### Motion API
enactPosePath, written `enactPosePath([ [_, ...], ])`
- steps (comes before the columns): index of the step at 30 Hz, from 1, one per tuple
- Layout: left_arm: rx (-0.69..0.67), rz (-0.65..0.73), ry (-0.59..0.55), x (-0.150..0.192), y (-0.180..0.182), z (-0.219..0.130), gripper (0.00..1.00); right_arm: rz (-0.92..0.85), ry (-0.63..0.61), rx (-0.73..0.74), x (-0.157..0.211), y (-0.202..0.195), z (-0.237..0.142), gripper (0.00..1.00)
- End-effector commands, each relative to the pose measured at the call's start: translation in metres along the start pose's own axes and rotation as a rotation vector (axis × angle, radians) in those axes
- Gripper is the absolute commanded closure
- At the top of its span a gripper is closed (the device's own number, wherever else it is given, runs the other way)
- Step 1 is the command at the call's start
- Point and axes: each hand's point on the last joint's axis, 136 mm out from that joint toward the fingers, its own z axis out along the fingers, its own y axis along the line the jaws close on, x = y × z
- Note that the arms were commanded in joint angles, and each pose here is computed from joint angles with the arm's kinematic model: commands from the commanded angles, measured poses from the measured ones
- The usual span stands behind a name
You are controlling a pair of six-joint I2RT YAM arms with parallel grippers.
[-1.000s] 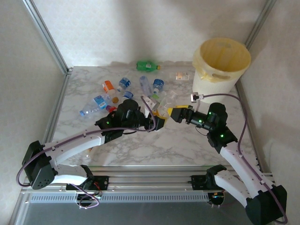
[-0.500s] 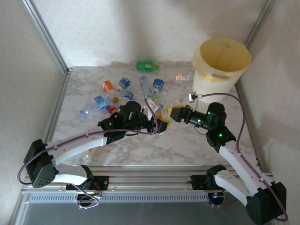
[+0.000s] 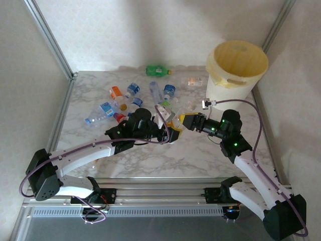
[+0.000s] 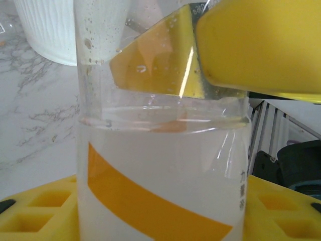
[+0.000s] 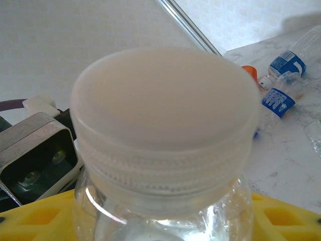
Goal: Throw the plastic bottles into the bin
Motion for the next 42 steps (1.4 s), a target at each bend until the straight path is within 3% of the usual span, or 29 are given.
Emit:
enactPosePath([
  [1,0.078,0.054,-0.037,-0.012,-0.020,0.002,0.25,0.000,0.016,-0.042,0.000,0.010,0.002,0.56],
  [4,0.046,0.044,-0.059,-0.015,-0.015,-0.002,0.02,-0.008,0.017,-0.012,0.000,0.007,0.000,0.58],
  [5,0.032,0.041,-0.071,-0.017,-0.013,-0.004,0.00,-0.013,0.013,0.005,-0.001,0.006,-0.001,0.58],
  [15,-0.070,0.012,-0.173,-0.033,0.006,-0.035,0.00,-0.077,0.001,0.196,-0.005,-0.013,-0.015,0.71],
  [42,-0.237,-0.086,-0.300,-0.035,0.047,-0.089,0.00,-0.267,-0.022,0.515,-0.028,-0.045,-0.043,0.72],
])
